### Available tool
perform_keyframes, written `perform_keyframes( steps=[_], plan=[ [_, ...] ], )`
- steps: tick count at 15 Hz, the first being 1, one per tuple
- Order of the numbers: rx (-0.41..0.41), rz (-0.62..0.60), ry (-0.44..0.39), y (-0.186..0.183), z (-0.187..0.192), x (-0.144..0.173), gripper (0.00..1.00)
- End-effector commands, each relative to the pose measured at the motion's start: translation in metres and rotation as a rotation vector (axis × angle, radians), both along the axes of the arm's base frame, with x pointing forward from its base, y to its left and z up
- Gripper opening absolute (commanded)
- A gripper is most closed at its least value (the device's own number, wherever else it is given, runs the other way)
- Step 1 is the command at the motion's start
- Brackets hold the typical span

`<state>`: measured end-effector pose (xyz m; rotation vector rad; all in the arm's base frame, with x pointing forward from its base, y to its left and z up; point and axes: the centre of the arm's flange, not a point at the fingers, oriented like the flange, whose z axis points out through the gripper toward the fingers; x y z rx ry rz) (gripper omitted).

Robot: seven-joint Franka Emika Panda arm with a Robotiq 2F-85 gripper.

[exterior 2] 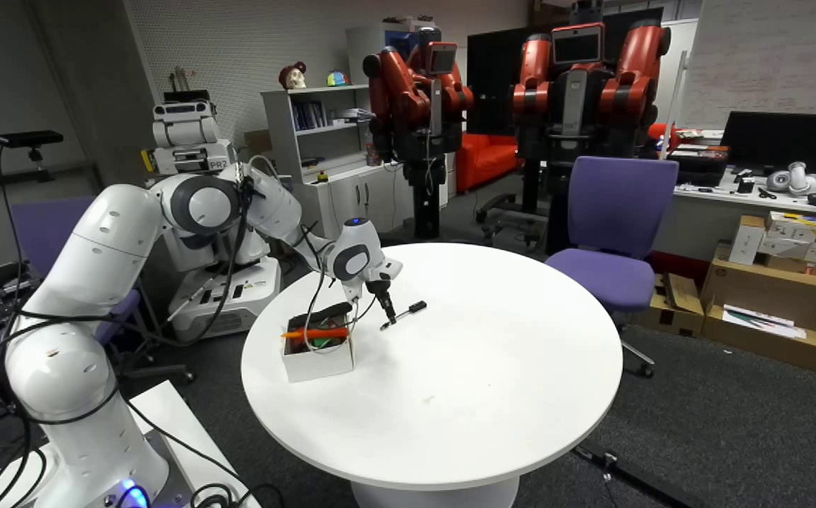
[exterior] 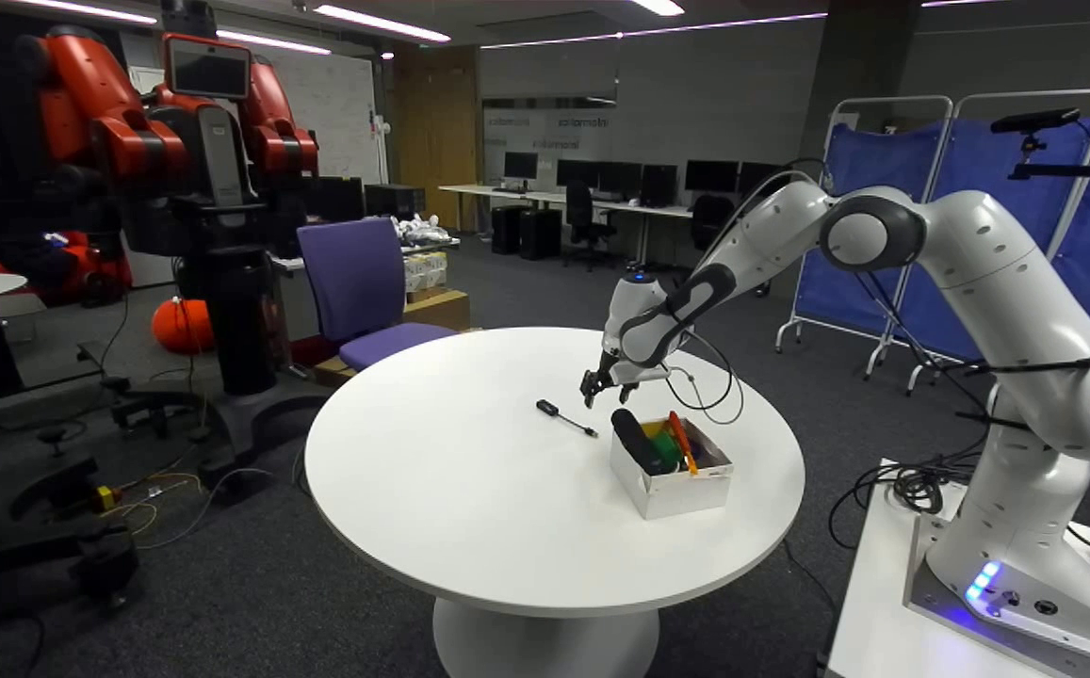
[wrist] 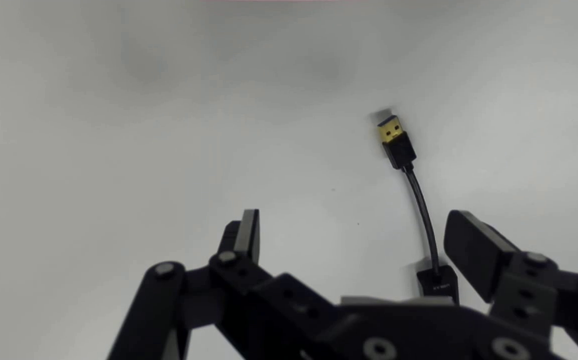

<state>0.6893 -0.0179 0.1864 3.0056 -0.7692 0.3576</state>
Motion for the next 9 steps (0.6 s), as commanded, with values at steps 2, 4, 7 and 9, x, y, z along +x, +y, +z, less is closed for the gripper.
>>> perform_keyframes(
  steps=[2,4,7,9],
  plan=[
    [0.044,-0.036,0.005,0.004,-0.0035,0.0162,1.0],
    [0.061,-0.032,0.025,0.0055,-0.0041,0.0181,1.0],
    [0.063,-0.021,0.065,0.0081,-0.0065,0.0226,1.0],
    [0.053,-0.016,0.074,0.0096,-0.0096,0.0243,1.0]
  ],
)
